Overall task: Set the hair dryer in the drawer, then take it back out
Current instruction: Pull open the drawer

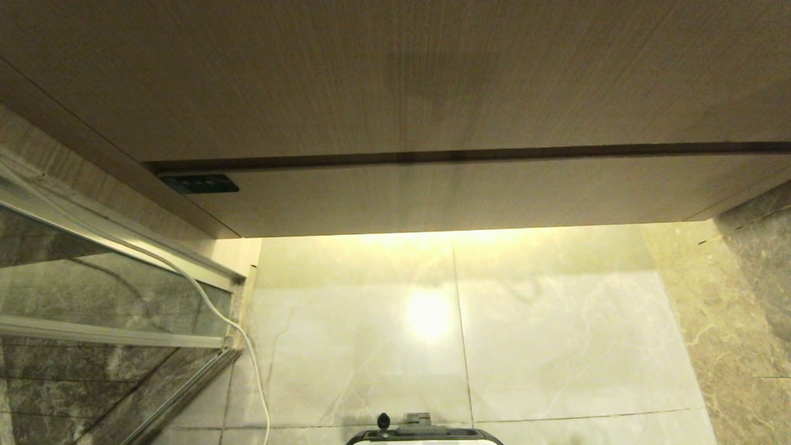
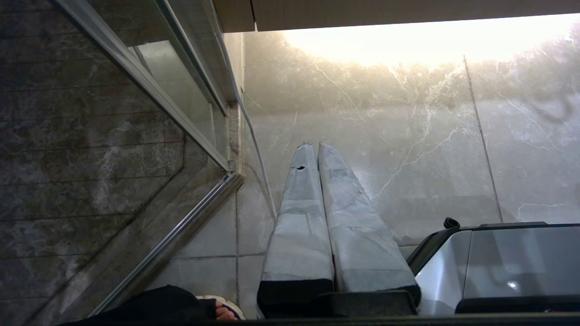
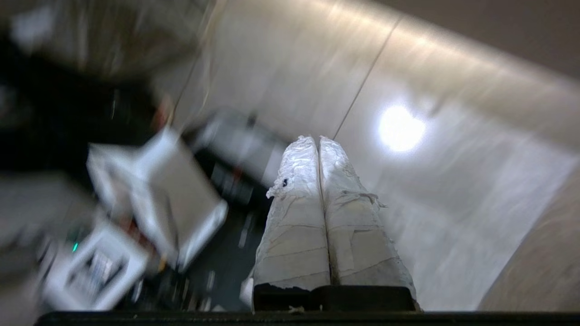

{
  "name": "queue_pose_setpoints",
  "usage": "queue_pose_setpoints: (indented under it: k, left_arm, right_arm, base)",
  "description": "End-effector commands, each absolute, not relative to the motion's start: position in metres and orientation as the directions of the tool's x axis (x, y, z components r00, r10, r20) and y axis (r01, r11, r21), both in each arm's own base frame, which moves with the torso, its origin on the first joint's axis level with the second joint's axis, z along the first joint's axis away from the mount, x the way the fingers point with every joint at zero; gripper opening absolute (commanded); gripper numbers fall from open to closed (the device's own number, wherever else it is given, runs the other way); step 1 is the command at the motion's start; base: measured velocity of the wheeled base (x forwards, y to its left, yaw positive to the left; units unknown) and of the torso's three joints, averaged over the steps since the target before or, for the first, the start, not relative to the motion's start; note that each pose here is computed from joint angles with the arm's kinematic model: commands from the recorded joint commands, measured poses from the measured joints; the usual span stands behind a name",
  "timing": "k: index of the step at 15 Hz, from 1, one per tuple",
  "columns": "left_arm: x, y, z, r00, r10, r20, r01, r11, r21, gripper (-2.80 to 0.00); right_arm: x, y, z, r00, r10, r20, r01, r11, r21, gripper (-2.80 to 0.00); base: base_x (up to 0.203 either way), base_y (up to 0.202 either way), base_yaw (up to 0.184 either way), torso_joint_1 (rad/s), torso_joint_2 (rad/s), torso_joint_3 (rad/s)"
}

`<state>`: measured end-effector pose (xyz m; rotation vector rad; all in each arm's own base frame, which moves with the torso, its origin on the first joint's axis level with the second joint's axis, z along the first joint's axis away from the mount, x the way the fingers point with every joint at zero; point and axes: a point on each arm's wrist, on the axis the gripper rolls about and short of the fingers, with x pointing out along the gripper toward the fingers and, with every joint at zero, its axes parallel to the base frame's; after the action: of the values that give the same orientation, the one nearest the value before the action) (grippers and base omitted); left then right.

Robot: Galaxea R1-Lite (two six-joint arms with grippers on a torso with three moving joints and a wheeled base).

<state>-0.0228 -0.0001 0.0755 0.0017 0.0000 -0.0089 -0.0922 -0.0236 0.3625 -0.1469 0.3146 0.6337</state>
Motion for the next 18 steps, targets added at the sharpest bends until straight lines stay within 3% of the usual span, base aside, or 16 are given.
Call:
queue_pose_setpoints:
  k: [1, 2, 3, 4, 6, 7, 9, 11, 14, 16, 18]
  left_arm:
    - [-0.023, 0.0, 0.075, 1.0, -0.009, -0.001, 0.009, 1.0, 0.002, -2.8]
    - [-0.023, 0.0, 0.075, 1.0, -0.009, 0.0, 0.009, 1.0, 0.002, -2.8]
    - [-0.023, 0.0, 0.075, 1.0, -0.009, 0.0, 0.009, 1.0, 0.002, -2.8]
    - [-0.023, 0.0, 0.075, 1.0, -0.009, -0.001, 0.009, 1.0, 0.002, -2.8]
    - [-0.023, 0.0, 0.075, 1.0, -0.009, 0.0, 0.009, 1.0, 0.002, -2.8]
    - [-0.023, 0.0, 0.075, 1.0, -0.009, -0.002, 0.009, 1.0, 0.002, -2.8]
    - [-0.023, 0.0, 0.075, 1.0, -0.009, -0.001, 0.009, 1.0, 0.002, -2.8]
    - [-0.023, 0.0, 0.075, 1.0, -0.009, -0.002, 0.009, 1.0, 0.002, -2.8]
    - [-0.023, 0.0, 0.075, 1.0, -0.009, -0.001, 0.009, 1.0, 0.002, -2.8]
    - [-0.023, 0.0, 0.075, 1.0, -0.009, -0.002, 0.009, 1.0, 0.002, -2.8]
    - [-0.023, 0.0, 0.075, 1.0, -0.009, -0.002, 0.009, 1.0, 0.002, -2.8]
  right_arm:
    - [-0.048, -0.013, 0.342, 0.554, 0.621, -0.555, -0.722, 0.69, 0.051, -2.8]
    - [-0.038, -0.01, 0.328, 0.484, 0.643, -0.593, -0.763, 0.642, 0.075, -2.8]
    - [-0.028, -0.005, 0.316, 0.437, 0.657, -0.614, -0.79, 0.607, 0.087, -1.13]
    - [-0.019, 0.0, 0.308, 0.419, 0.661, -0.622, -0.806, 0.586, 0.08, 0.0]
    - [0.003, 0.009, 0.294, 0.47, 0.609, -0.639, -0.797, 0.604, -0.011, 0.0]
    - [0.013, 0.012, 0.284, 0.551, 0.491, -0.675, -0.73, 0.675, -0.105, 0.0]
    - [0.038, 0.015, 0.26, 0.724, 0.096, -0.683, -0.484, 0.777, -0.403, 0.0]
    - [0.064, 0.03, 0.243, 0.814, -0.028, -0.58, -0.358, 0.762, -0.54, 0.0]
    - [0.1, 0.064, 0.243, 0.873, 0.172, -0.457, -0.442, 0.676, -0.59, 0.0]
    - [0.113, 0.078, 0.243, 0.744, 0.485, -0.46, -0.665, 0.472, -0.579, 0.0]
    - [0.136, 0.087, 0.243, 0.587, 0.677, -0.444, -0.747, 0.242, -0.62, 0.0]
  base:
    - [0.0, 0.0, 0.0, 0.0, 0.0, 0.0]
    - [0.0, 0.0, 0.0, 0.0, 0.0, 0.0]
    - [0.0, 0.0, 0.0, 0.0, 0.0, 0.0]
    - [0.0, 0.0, 0.0, 0.0, 0.0, 0.0]
    - [0.0, 0.0, 0.0, 0.0, 0.0, 0.0]
    - [0.0, 0.0, 0.0, 0.0, 0.0, 0.0]
    - [0.0, 0.0, 0.0, 0.0, 0.0, 0.0]
    - [0.0, 0.0, 0.0, 0.0, 0.0, 0.0]
    - [0.0, 0.0, 0.0, 0.0, 0.0, 0.0]
    - [0.0, 0.0, 0.0, 0.0, 0.0, 0.0]
    - [0.0, 0.0, 0.0, 0.0, 0.0, 0.0]
